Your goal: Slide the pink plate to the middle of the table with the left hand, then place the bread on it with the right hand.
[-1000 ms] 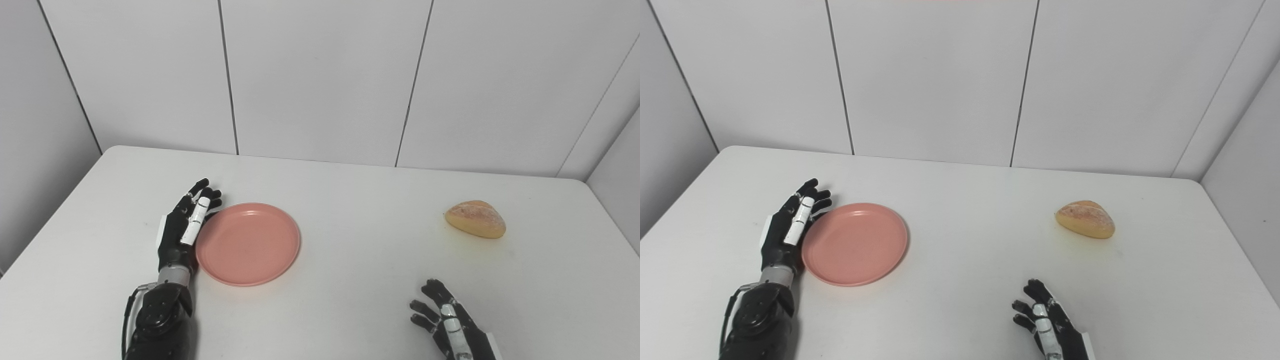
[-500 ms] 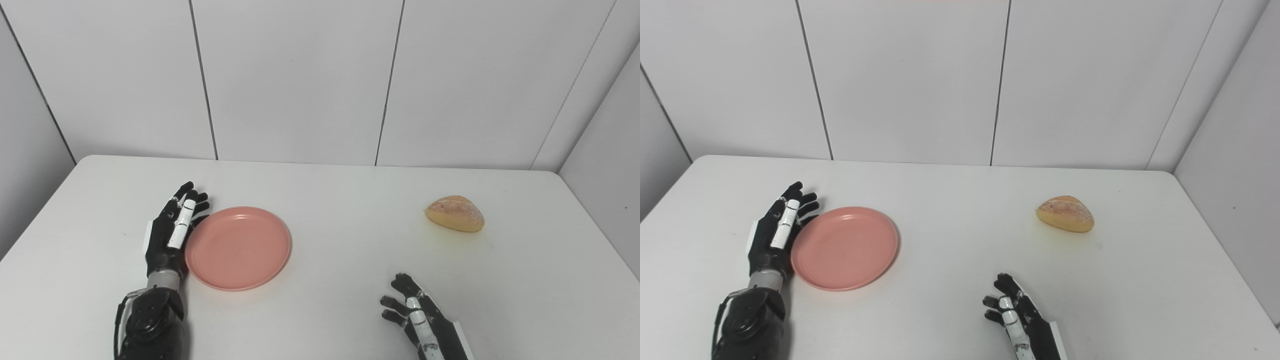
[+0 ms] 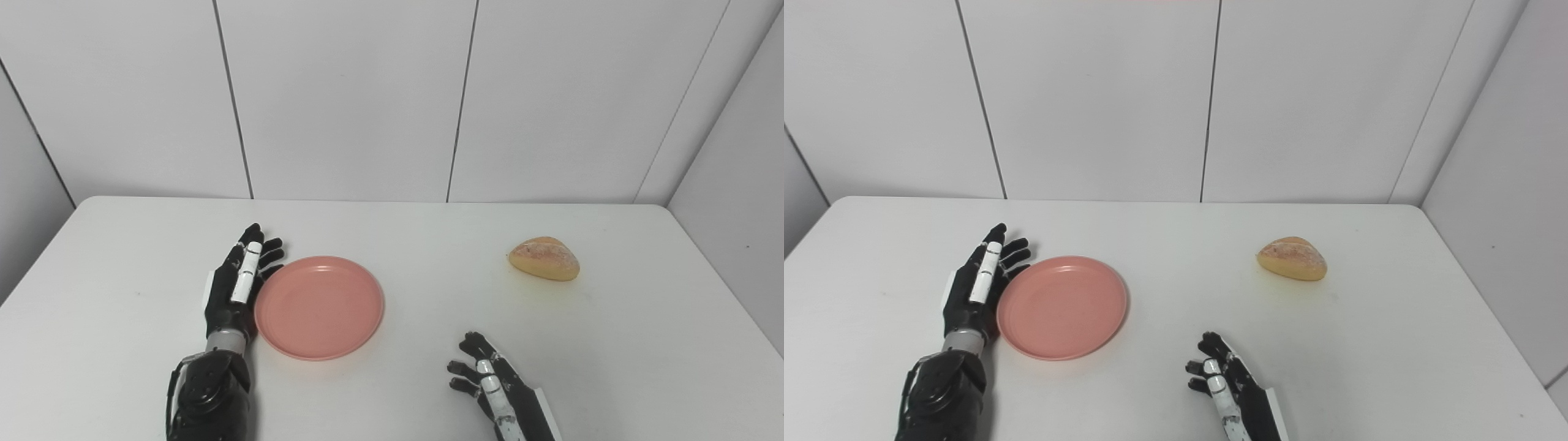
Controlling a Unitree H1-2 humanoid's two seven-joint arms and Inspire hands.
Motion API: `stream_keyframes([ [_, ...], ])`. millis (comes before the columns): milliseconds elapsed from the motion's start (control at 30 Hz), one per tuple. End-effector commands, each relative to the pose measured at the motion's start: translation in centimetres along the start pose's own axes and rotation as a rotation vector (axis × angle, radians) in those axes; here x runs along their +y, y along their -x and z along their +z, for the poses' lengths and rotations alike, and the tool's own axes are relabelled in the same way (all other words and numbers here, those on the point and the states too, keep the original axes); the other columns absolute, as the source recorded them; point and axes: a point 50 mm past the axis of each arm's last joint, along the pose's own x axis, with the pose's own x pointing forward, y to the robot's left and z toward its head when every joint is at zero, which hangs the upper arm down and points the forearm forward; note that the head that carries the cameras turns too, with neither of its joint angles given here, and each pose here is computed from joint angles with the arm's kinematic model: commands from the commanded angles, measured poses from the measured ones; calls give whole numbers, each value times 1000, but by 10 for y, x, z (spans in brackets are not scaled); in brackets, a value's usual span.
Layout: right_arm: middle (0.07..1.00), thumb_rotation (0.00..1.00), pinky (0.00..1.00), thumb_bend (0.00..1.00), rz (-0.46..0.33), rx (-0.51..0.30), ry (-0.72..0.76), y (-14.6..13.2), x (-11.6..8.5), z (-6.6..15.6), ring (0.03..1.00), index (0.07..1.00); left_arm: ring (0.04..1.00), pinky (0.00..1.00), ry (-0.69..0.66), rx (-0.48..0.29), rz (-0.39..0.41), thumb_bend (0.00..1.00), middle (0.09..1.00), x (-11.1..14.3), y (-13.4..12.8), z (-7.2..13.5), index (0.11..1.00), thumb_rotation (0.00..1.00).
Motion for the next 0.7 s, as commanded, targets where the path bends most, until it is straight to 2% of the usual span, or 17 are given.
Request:
stream_keyframes([
  [0,861,792,748,739,8,-23,-9,-1,6,4,761,842,748,700,18,83,-13,522,718,-7,6,-14,830,659],
  [167,857,791,748,736,6,-18,-9,-2,8,4,758,841,796,757,48,80,-38,530,769,-13,11,-16,797,636],
  [667,854,782,735,720,-6,-20,-12,-3,11,1,753,844,806,755,37,77,-65,513,771,-13,22,-20,795,671],
])
